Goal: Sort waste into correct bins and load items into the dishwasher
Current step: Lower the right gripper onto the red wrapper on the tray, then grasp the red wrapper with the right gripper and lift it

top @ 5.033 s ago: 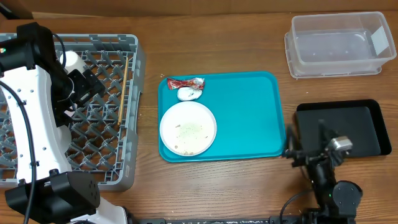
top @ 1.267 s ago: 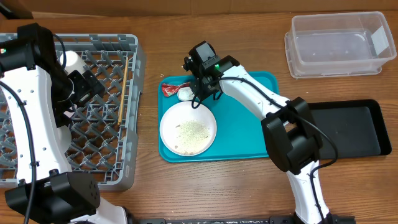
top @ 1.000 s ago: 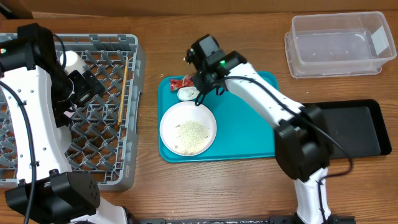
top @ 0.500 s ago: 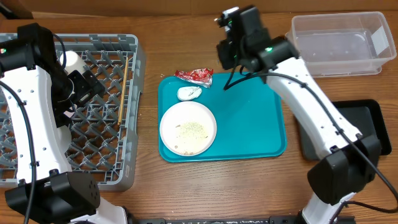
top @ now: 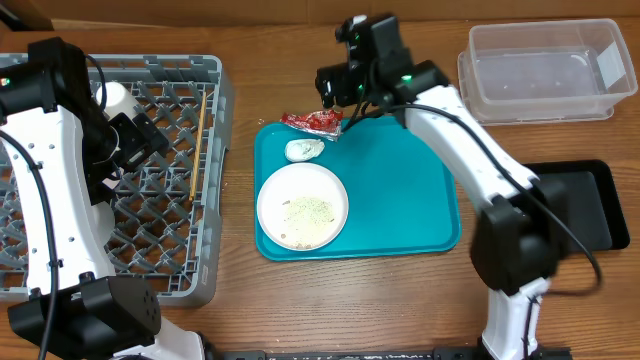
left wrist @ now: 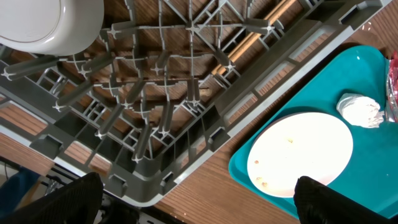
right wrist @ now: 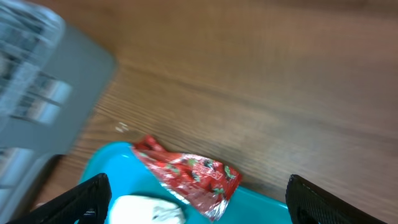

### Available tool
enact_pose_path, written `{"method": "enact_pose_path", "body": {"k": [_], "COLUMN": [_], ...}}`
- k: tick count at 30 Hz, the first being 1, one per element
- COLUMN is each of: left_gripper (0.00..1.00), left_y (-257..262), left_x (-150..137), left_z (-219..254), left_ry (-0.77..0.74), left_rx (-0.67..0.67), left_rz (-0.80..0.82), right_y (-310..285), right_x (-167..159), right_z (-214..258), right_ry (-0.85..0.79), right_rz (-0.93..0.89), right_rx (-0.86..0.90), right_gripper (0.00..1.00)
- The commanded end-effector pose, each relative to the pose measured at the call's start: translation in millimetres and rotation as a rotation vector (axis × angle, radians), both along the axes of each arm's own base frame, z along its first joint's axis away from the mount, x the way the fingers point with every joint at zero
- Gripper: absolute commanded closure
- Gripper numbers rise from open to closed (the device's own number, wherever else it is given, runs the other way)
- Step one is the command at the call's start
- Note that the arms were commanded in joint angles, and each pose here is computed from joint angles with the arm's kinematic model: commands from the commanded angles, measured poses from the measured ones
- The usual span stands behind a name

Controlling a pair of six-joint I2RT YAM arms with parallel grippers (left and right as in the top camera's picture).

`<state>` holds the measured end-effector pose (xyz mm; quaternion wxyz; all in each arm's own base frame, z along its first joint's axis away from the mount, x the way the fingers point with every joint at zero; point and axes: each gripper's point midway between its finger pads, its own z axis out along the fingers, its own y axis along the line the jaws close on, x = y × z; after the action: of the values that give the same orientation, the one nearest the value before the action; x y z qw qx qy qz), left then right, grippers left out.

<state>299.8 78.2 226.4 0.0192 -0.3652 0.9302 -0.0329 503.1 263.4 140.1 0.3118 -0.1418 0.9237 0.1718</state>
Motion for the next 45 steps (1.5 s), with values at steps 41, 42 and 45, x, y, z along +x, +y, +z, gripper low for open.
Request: {"method": "enact_pose_path", "body": {"k": [41, 42, 45], "left_gripper": [0.00, 0.00, 0.00], "left_y": [4.0, 4.0, 3.9], "left_x": [3.0, 3.0, 2.9], "left_z": [4.1, 4.1, 4.1], "left_ry": [-0.034, -0.034, -0.033], "left_rx": [0.022, 0.022, 0.022], "left_rz": [-0.015, -0.014, -0.014], "right_y": [12.2, 12.0, 12.7], "right_x": [9.8, 9.2, 6.5], "right_z": [-112.8, -117.3, -126.9], "right_ry": [0.160, 0.167, 0.187], "right_rz": [-0.011, -0.011, -0.007], "right_rx": [0.046, 0.044, 0.041], "right_gripper": [0.17, 0.17, 0.18]}}
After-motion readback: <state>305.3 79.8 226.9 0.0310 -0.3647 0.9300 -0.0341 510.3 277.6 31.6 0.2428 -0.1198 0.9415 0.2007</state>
